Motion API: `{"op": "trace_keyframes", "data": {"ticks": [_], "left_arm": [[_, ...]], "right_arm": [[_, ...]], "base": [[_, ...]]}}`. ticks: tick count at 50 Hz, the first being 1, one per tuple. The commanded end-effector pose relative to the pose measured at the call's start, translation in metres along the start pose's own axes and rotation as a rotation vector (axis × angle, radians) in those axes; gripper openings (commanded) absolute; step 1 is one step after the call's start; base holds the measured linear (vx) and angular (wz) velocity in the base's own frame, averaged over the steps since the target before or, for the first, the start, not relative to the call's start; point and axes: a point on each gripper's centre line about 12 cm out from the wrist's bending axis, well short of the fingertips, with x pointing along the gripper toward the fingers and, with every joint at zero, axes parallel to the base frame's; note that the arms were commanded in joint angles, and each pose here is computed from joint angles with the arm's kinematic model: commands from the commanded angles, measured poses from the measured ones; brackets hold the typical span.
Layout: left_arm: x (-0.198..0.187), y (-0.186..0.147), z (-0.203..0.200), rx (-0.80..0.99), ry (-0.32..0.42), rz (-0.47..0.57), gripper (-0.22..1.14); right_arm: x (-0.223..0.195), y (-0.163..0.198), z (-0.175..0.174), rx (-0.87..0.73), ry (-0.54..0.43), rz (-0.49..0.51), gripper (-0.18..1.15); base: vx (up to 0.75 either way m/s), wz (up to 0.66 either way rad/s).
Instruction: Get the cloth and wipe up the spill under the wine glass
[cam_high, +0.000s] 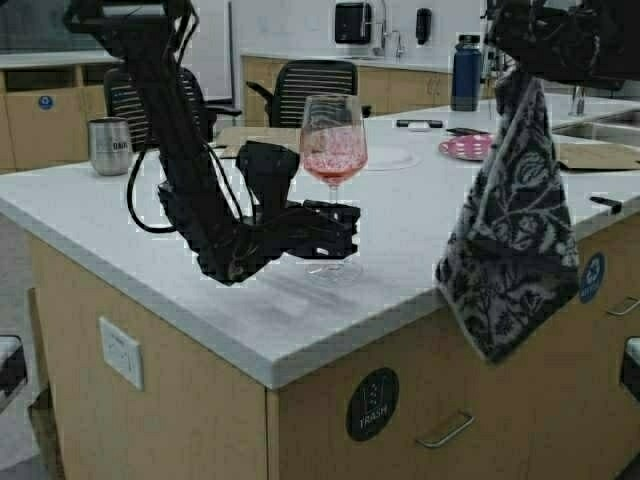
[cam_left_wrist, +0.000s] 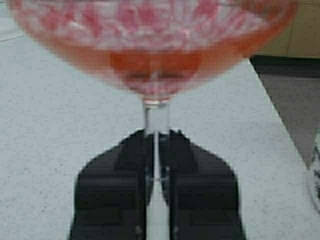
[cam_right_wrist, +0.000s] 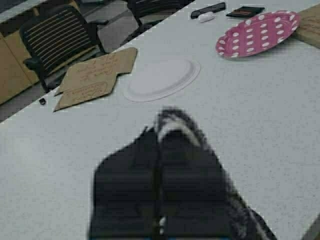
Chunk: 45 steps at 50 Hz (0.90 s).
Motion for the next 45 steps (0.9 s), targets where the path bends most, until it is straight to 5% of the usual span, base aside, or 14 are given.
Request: {"op": "trace_keyframes", "data": {"ticks": [1,7,23,45], "left_arm": [[0.010,0.000,0.012,0.011,-0.042,-0.006,0.32],[0.008,0.000,0.008,0.010,-0.033,-0.006,0.42],[0.008,0.000,0.011,0.006,-0.045,-0.005,0.94],[-0.044,-0.002,0.027,-0.017,-0.104,0.037,0.96]], "right_arm": [[0.001,0.006,0.016,-0.004,-0.052,0.024,0.06],[0.000,0.006,0.014,-0.006,-0.047,0.024,0.06],[-0.001,0.003,0.008,-0.009,-0.028,0.020,0.06],[-0.013,-0.002,-0.006,-0.013,0.019,0.011,0.06]], "base": [[0.00,0.00],[0.00,0.00],[0.00,0.00],[0.00,0.00]]}}
